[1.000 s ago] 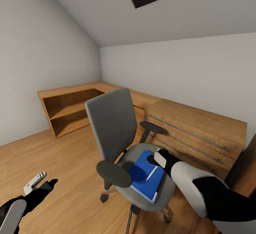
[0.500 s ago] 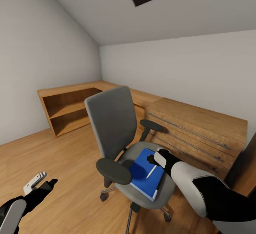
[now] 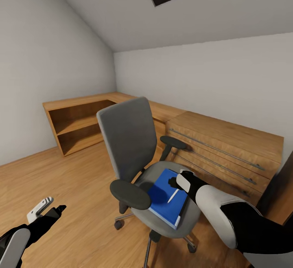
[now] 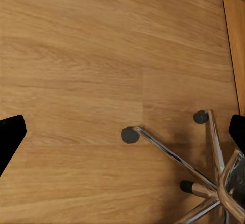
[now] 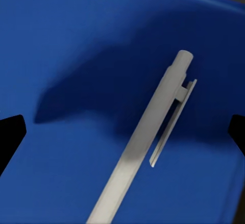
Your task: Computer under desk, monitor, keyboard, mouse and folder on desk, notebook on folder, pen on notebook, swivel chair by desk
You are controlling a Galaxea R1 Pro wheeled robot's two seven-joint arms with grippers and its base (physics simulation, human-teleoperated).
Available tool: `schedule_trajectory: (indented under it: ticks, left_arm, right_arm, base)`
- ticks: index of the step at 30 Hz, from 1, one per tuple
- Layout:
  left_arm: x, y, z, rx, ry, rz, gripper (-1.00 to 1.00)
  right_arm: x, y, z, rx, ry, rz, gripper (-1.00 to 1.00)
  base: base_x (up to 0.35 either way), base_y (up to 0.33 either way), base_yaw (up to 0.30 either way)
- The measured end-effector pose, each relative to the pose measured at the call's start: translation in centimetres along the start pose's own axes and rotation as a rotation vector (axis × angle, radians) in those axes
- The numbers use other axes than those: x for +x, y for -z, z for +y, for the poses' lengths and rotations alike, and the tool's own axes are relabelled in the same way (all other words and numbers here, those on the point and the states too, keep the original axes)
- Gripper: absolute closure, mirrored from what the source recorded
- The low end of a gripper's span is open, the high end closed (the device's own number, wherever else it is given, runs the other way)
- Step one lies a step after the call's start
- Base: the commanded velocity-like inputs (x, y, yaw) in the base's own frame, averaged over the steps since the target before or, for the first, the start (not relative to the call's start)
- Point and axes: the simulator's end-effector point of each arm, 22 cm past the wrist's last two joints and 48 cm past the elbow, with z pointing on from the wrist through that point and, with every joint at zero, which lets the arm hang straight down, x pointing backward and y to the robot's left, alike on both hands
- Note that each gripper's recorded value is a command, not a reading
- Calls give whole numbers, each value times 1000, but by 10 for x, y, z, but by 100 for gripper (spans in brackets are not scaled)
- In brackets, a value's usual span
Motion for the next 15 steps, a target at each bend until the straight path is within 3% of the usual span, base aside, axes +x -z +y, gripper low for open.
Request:
schedule_trajectory:
  ticks: [14,15]
  left_arm:
    - [1,0,0,-1,-1,2,-100]
    - [1,0,0,0,-1,2,-100]
  right_arm:
    - [0,0,0,1,2,0,-100]
    - [0,0,0,1,2,0,100]
  base:
    - [0,0,0]
    - [0,0,0]
